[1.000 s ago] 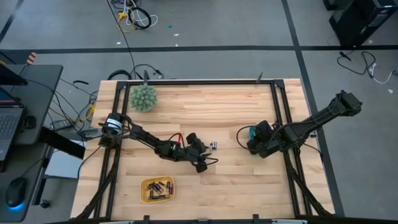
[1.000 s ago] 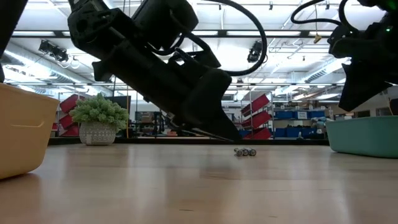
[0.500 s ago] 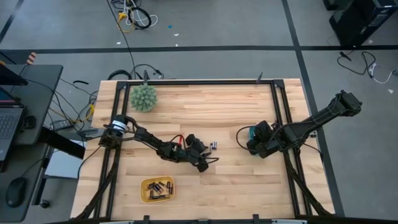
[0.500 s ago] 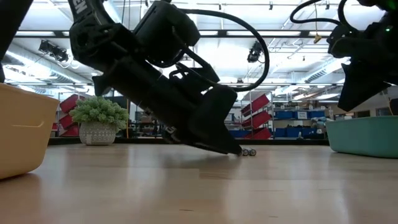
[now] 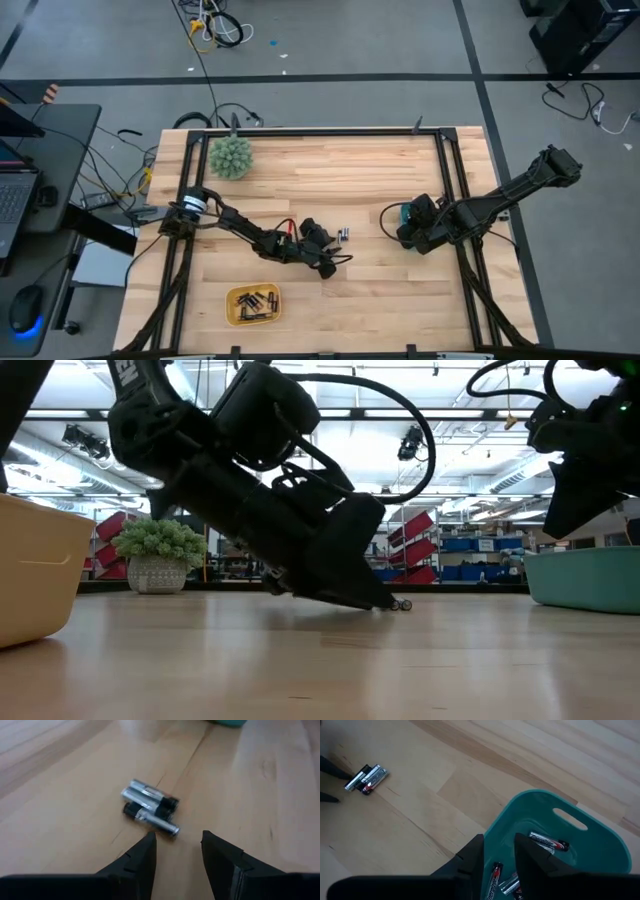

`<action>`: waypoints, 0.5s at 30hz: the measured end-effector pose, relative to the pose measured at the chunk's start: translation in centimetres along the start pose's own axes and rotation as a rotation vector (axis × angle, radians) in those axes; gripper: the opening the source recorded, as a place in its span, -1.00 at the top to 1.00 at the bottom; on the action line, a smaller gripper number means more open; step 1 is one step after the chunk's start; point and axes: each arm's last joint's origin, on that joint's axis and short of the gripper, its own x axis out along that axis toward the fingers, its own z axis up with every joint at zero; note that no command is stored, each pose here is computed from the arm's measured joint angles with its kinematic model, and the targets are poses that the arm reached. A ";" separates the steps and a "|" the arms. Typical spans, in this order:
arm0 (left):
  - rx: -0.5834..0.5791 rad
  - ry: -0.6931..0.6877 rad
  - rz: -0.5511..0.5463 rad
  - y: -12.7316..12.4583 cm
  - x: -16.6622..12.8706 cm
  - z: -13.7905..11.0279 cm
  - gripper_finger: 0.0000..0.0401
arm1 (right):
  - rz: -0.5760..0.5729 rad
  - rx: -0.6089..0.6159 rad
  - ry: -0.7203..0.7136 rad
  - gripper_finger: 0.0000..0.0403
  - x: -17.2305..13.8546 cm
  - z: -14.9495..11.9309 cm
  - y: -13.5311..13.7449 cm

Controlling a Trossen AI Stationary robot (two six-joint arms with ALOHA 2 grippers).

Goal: Sort batteries
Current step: Put the silver battery into the green bin

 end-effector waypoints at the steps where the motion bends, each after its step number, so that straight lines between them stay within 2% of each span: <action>1: -0.005 -0.010 -0.003 -0.1 0.2 -0.2 0.24 | 0.001 0.000 0.000 0.53 0.0 0.0 0.0; 15: -0.071 -0.027 0.055 0.1 0.8 -0.4 0.24 | 0.013 0.000 -0.004 0.53 0.0 0.0 0.1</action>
